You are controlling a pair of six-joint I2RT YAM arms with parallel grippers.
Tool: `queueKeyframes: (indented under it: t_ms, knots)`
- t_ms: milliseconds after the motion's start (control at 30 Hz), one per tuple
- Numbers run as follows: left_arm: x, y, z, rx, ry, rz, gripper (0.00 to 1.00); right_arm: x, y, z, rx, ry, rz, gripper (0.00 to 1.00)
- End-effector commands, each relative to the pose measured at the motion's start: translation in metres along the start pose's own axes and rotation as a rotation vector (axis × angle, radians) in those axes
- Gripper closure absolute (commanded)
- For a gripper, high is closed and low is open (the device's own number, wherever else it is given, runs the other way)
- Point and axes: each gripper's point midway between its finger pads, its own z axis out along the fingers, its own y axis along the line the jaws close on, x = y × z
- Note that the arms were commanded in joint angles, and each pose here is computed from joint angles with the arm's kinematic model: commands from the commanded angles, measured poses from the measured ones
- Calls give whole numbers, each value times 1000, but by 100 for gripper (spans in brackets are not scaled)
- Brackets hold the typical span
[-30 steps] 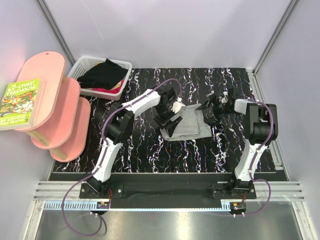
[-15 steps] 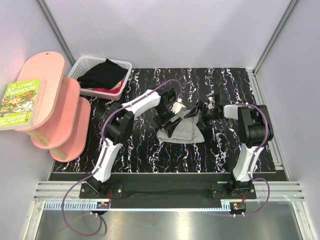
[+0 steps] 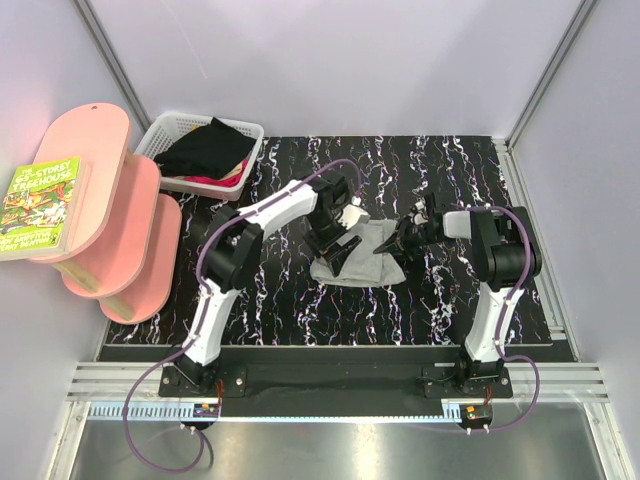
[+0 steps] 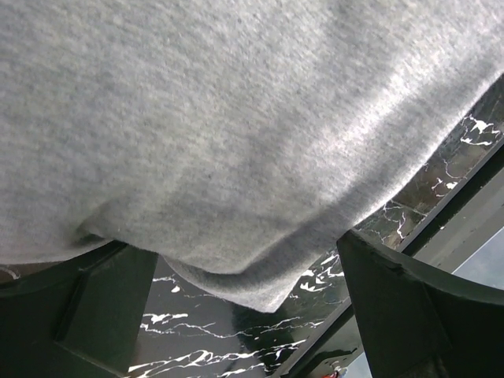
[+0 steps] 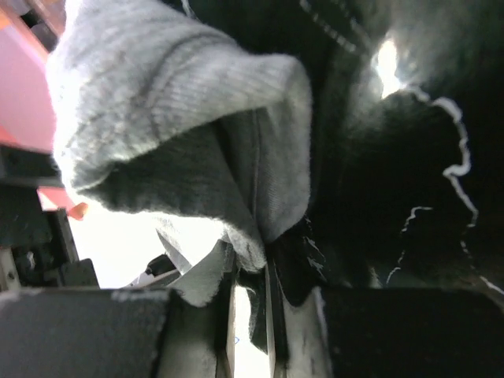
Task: Fold and stack the t-shirts
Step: Put the neatly folded tshirt into the corner of the board with the right arm
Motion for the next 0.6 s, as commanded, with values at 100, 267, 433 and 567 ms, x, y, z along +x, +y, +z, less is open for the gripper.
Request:
queueKeyframes:
  t_ms: [100,267,433,567]
  knots:
    - [-25,-9,-94,-39,-242,58,1,-70,-14,-32,216,-219,37,100]
    - [-9,2,-187,-68,-437,13,1,-143,-23,-103,367,-395,107,100]
    - [27,9,-237,-108,-541,-13,1,-188,-30,-141,540,-476,83,100]
    - [55,11,-246,-109,-567,-37,1,-220,-55,-154,572,-492,148,100]
